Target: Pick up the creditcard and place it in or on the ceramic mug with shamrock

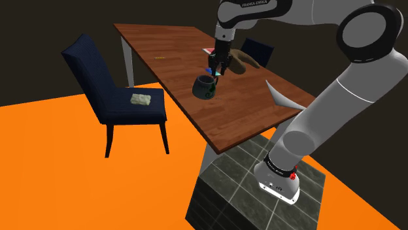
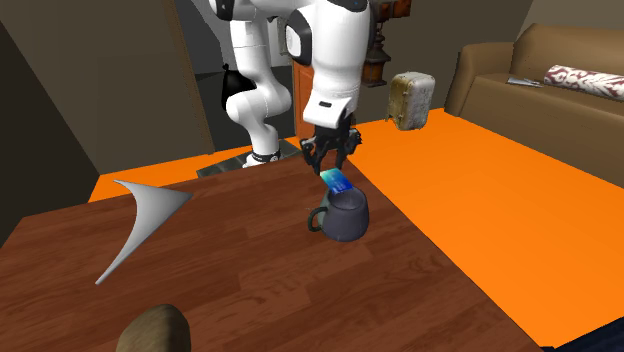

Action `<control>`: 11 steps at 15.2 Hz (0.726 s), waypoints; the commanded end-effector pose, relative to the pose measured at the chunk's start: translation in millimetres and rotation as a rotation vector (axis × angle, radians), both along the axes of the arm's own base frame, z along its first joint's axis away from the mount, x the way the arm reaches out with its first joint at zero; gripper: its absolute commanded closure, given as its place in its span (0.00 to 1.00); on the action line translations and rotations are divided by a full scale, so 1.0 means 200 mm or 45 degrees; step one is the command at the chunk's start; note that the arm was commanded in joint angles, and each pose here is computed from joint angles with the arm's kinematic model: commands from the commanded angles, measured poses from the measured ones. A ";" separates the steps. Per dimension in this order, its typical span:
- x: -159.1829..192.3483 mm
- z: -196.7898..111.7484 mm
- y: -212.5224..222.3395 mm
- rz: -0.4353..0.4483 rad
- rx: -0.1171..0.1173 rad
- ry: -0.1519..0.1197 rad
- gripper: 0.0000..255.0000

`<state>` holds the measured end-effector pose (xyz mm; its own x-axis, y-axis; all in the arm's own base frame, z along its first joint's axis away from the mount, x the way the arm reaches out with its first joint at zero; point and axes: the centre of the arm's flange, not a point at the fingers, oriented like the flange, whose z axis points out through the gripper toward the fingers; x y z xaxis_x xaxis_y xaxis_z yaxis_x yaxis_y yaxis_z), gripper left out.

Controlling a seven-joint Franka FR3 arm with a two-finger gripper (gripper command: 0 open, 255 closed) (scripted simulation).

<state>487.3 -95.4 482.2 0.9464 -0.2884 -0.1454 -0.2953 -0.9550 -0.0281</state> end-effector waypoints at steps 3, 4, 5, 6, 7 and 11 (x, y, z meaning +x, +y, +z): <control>0.00 -0.10 0.00 0.000 0.000 -0.001 1.00; 0.00 -0.13 0.00 0.000 0.000 -0.001 1.00; 0.00 -0.16 0.00 0.000 0.000 -0.001 1.00; 0.00 -0.18 0.00 0.000 0.000 -0.001 1.00; 0.00 -0.21 0.00 0.000 0.000 -0.001 1.00; 0.00 -0.23 0.00 0.000 0.000 -0.001 1.00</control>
